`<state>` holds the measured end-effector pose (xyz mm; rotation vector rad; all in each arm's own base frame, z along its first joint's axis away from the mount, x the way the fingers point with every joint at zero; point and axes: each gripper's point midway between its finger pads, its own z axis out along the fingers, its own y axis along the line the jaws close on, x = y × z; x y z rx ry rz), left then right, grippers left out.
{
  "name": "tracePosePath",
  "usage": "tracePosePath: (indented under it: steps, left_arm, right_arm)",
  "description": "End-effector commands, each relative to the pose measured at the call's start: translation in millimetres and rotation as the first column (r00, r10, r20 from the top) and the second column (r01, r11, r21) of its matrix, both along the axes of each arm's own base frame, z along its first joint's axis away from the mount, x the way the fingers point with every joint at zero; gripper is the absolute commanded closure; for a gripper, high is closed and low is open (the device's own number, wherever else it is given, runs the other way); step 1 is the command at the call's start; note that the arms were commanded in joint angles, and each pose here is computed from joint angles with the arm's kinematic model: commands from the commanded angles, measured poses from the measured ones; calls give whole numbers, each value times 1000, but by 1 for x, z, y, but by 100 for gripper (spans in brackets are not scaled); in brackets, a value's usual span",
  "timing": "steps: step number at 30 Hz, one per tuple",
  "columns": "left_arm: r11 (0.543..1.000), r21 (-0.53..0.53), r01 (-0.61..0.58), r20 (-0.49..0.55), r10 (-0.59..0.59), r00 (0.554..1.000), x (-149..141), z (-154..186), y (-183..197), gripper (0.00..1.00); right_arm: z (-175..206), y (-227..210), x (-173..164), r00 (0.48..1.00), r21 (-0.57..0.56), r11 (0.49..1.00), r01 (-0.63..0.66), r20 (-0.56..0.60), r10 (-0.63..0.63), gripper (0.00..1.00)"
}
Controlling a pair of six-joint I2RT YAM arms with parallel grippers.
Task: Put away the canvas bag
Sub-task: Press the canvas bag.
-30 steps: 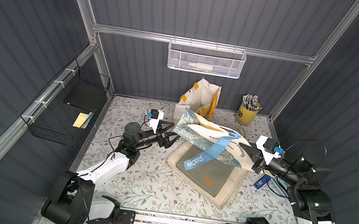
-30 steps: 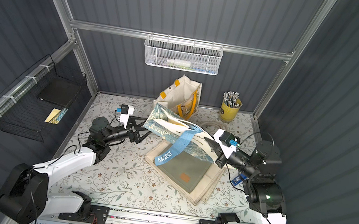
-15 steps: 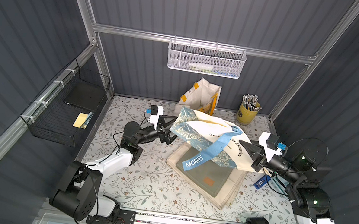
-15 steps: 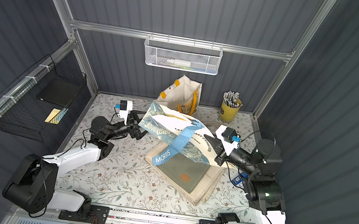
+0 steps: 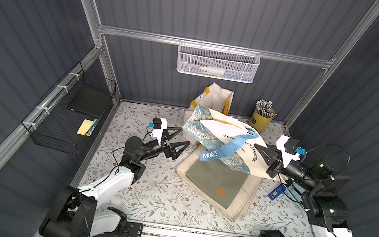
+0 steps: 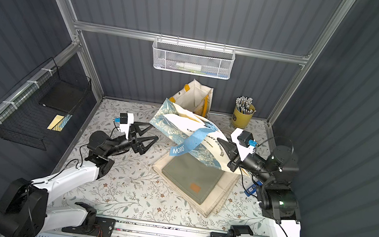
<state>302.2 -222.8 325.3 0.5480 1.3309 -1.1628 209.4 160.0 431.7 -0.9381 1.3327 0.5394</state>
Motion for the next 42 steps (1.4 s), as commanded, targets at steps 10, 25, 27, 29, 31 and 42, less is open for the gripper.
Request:
tracePosePath:
  steps: [10, 25, 27, 29, 31, 42]
  left_arm:
    - [983, -45, 177, 219, -163, 962, -10, 77, -18, 5]
    - [941, -5, 338, 327, -318, 890, -21, 94, -39, 100]
    - [932, 18, 361, 352, -344, 871, -27, 96, -41, 100]
    - [922, 44, 385, 365, -374, 853, -32, 97, -43, 100]
    - [912, 67, 406, 378, -400, 835, -39, 99, -44, 100]
    - [894, 196, 403, 328, -447, 832, -60, 86, -45, 100]
  right_arm:
    - [13, 6, -13, 997, 18, 997, -76, 14, 75, 100]
    - [6, 16, -17, 980, 58, 981, -183, -72, 187, 100]
    - [0, 17, -16, 971, 63, 976, -207, -106, 213, 100]
    - [-2, 16, -15, 966, 77, 973, -220, -120, 228, 100]
    - [-2, 12, -12, 966, 92, 972, -216, -123, 227, 100]
    - [-51, -5, 21, 959, 122, 987, -102, -253, 131, 100]
